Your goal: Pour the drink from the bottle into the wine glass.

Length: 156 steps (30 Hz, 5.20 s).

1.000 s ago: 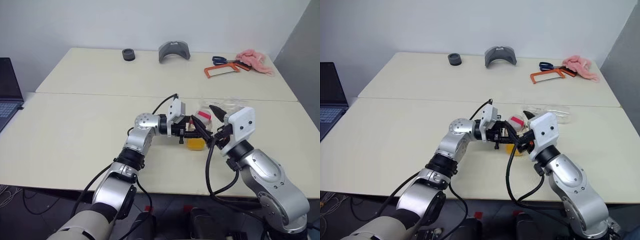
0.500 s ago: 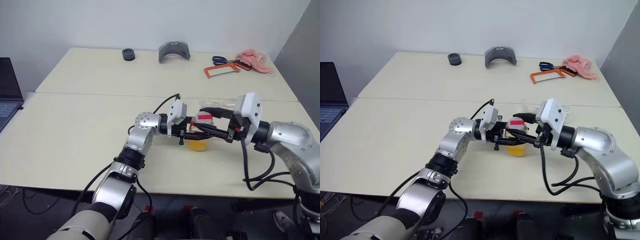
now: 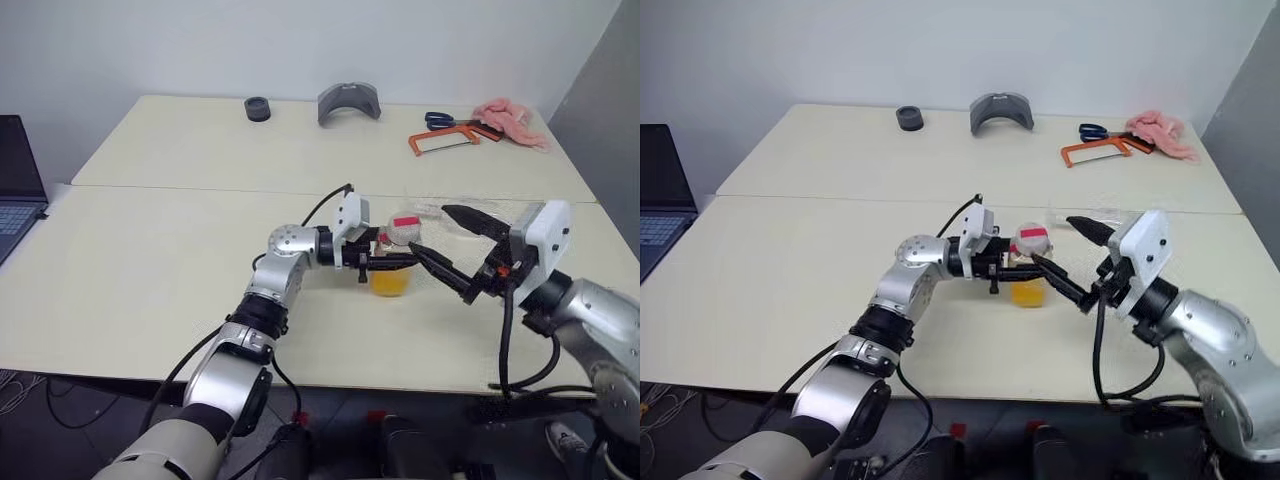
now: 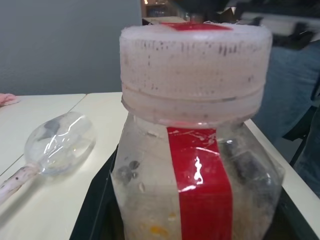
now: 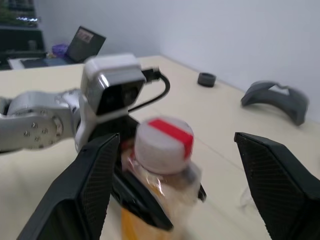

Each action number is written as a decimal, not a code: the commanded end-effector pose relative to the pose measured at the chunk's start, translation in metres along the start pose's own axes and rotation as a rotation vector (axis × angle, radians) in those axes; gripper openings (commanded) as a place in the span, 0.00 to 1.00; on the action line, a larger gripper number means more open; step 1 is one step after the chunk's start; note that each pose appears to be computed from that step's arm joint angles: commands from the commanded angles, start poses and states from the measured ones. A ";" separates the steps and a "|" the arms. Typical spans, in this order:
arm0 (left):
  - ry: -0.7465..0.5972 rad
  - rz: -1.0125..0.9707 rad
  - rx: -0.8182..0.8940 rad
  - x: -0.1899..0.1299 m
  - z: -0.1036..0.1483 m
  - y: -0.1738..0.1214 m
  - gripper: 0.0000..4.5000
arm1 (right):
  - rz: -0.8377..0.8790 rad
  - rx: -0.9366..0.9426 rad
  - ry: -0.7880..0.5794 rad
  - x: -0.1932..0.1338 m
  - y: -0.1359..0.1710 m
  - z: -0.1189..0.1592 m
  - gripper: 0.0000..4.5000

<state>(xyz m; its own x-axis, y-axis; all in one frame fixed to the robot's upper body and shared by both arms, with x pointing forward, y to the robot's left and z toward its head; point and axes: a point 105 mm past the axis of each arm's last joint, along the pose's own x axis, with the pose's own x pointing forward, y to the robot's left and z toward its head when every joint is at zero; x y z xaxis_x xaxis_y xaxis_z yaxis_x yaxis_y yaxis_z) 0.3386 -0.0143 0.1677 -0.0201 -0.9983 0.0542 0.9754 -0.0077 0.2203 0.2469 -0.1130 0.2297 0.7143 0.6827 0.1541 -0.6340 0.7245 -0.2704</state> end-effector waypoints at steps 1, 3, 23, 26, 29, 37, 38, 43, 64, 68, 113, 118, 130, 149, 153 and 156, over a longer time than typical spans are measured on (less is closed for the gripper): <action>-0.032 -0.007 0.068 0.008 0.018 0.005 0.38 | -0.139 -0.020 -0.022 0.002 0.010 0.002 0.87; -0.033 -0.012 0.067 0.010 0.017 0.005 0.38 | -0.200 -0.014 -0.022 0.007 0.013 -0.002 0.87; -0.018 -0.022 0.094 0.010 0.014 0.005 0.38 | -0.334 0.024 -0.042 0.031 0.004 -0.011 0.83; -0.015 -0.025 0.097 0.010 0.014 0.004 0.38 | -0.322 0.025 -0.048 0.031 0.004 -0.010 0.66; -0.013 -0.028 0.098 0.009 0.013 0.004 0.38 | -0.284 0.025 -0.061 0.032 0.007 -0.008 0.43; -0.001 -0.086 0.110 0.006 0.015 -0.001 0.38 | 0.223 -0.194 -0.007 0.035 0.002 -0.008 0.42; 0.002 -0.092 0.113 0.005 0.015 -0.001 0.38 | 0.294 -0.205 0.027 0.033 -0.002 -0.010 0.42; 0.004 -0.098 0.119 0.005 0.017 0.000 0.38 | 0.501 -0.085 0.192 0.021 -0.017 -0.019 0.42; -0.011 -0.058 0.082 0.006 0.015 0.001 0.38 | -0.193 -0.046 -0.052 0.028 0.010 0.000 0.79; -0.012 -0.064 0.082 0.008 0.015 0.001 0.38 | -0.236 -0.053 -0.042 0.029 0.007 -0.005 0.79; 0.021 -0.100 0.096 -0.002 0.012 -0.005 0.37 | 0.078 -0.045 -0.006 0.018 -0.003 -0.001 0.88; 0.020 -0.103 0.095 0.000 0.012 -0.005 0.37 | 0.025 -0.096 -0.006 0.027 0.007 -0.006 0.88; 0.018 -0.106 0.097 0.002 0.012 -0.004 0.37 | -0.116 -0.108 0.013 0.011 -0.017 -0.008 0.88; 0.018 -0.100 0.096 0.001 0.011 -0.004 0.37 | -0.082 -0.059 0.034 0.000 -0.009 -0.010 0.88; 0.019 -0.098 0.095 0.001 0.011 -0.004 0.37 | -0.078 -0.056 0.035 0.000 -0.009 -0.010 0.88; 0.019 -0.097 0.095 0.001 0.011 -0.004 0.37 | -0.079 -0.052 0.034 -0.001 -0.009 -0.010 0.88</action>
<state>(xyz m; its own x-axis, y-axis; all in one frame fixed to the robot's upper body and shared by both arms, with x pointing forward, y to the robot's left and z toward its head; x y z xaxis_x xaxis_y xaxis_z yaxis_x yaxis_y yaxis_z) 0.3341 -0.0131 0.1631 -0.0912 -0.9956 -0.0202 0.9600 -0.0933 0.2640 0.2591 -0.1169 0.2123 0.7661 0.6337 0.1075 -0.5886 0.7588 -0.2789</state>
